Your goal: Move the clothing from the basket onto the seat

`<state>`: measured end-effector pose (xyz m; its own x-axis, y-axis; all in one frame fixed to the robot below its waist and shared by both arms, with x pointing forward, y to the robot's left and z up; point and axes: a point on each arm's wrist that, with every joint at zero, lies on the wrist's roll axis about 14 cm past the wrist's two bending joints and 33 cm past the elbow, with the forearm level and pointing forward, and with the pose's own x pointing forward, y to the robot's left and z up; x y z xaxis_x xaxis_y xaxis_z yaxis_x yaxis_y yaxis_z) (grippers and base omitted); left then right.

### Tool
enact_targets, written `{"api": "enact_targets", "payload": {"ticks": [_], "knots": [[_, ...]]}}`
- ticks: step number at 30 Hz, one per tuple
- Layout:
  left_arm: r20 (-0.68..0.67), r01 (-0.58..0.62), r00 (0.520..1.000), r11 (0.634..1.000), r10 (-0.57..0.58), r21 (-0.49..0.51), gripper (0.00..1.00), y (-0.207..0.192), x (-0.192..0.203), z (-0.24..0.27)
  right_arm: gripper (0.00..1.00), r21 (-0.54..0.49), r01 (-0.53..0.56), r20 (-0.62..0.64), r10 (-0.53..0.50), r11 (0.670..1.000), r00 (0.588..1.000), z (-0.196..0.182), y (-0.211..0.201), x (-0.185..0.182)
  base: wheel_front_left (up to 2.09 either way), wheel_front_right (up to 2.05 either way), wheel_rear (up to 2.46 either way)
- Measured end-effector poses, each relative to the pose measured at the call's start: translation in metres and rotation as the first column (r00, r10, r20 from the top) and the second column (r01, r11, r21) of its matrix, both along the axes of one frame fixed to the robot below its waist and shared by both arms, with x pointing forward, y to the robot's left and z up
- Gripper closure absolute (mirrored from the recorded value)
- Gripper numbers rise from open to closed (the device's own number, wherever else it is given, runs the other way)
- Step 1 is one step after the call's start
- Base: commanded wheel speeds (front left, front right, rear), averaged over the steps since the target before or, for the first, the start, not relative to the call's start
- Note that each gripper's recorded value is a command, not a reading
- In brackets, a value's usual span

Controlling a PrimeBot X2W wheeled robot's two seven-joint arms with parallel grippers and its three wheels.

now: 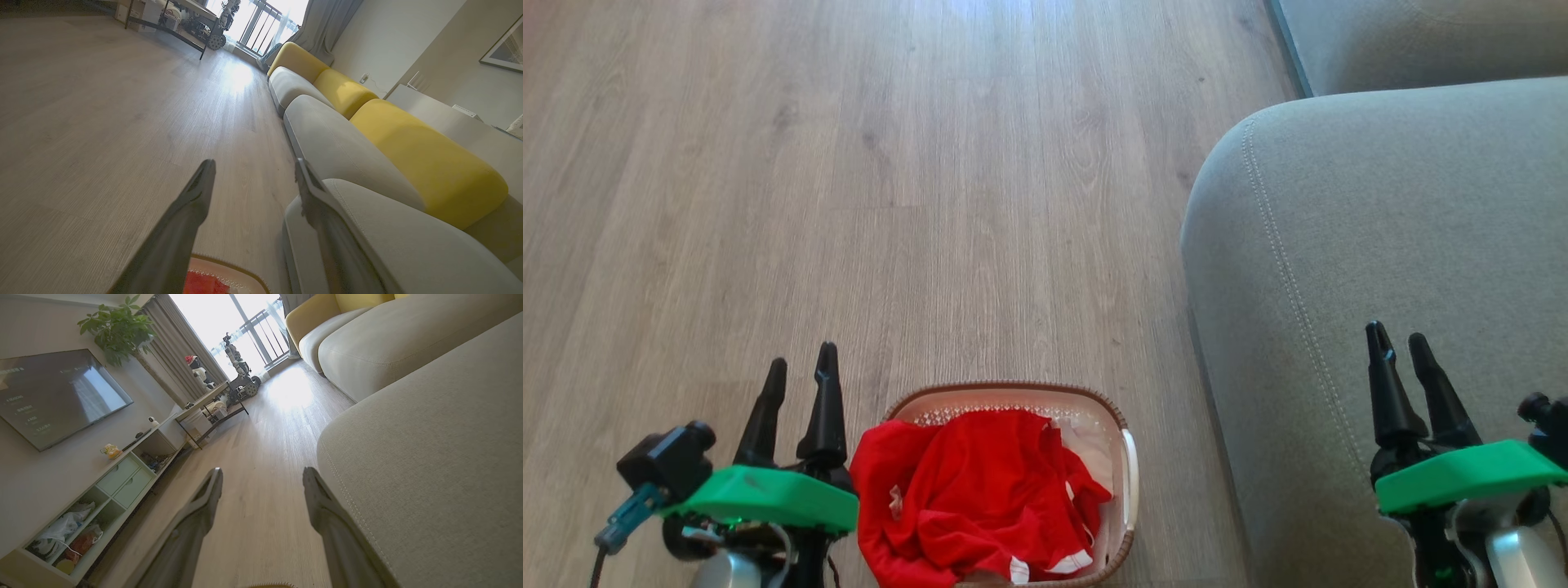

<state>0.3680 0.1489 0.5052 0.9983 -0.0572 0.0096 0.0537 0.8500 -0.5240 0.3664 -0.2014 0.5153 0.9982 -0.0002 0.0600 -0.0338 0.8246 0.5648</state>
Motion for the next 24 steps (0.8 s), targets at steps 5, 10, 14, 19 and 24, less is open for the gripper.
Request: {"api": "enact_targets", "payload": {"ticks": [5, 10, 14, 19, 24], "knots": [[0.026, 0.0, 1.0, 0.998, -0.001, 0.058, 0.0, -0.001, 0.0, 0.006, 0.0, -0.053, -0.005, 0.007, 0.006, 0.999, 1.0, 0.001, 0.002, 0.0, 0.0, 0.0, 0.0], [0.044, -0.004, 0.999, 0.995, -0.001, 0.104, 0.0, -0.002, 0.001, 0.009, 0.0, -0.094, -0.007, 0.022, 0.009, 0.996, 1.0, 0.003, 0.004, 0.0, 0.0, 0.0, 0.0], [0.065, 0.003, 0.998, 0.989, -0.013, 0.147, 0.0, -0.006, 0.0, 0.013, 0.0, -0.132, -0.012, 0.034, 0.016, 0.991, 0.999, 0.006, 0.007, 0.0, 0.0, 0.0, 0.0], [0.095, -0.002, 0.995, 0.98, -0.017, 0.199, 0.0, -0.008, 0.0, 0.019, 0.0, -0.181, -0.015, 0.054, 0.025, 0.983, 0.998, 0.01, 0.01, 0.0, 0.0, 0.0, 0.0], [0.121, -0.01, 0.992, 0.968, -0.022, 0.252, 0.0, -0.01, 0.0, 0.024, 0.0, -0.229, -0.014, 0.067, 0.031, 0.973, 0.997, 0.012, 0.011, 0.0, 0.0, 0.0, 0.0]]}}
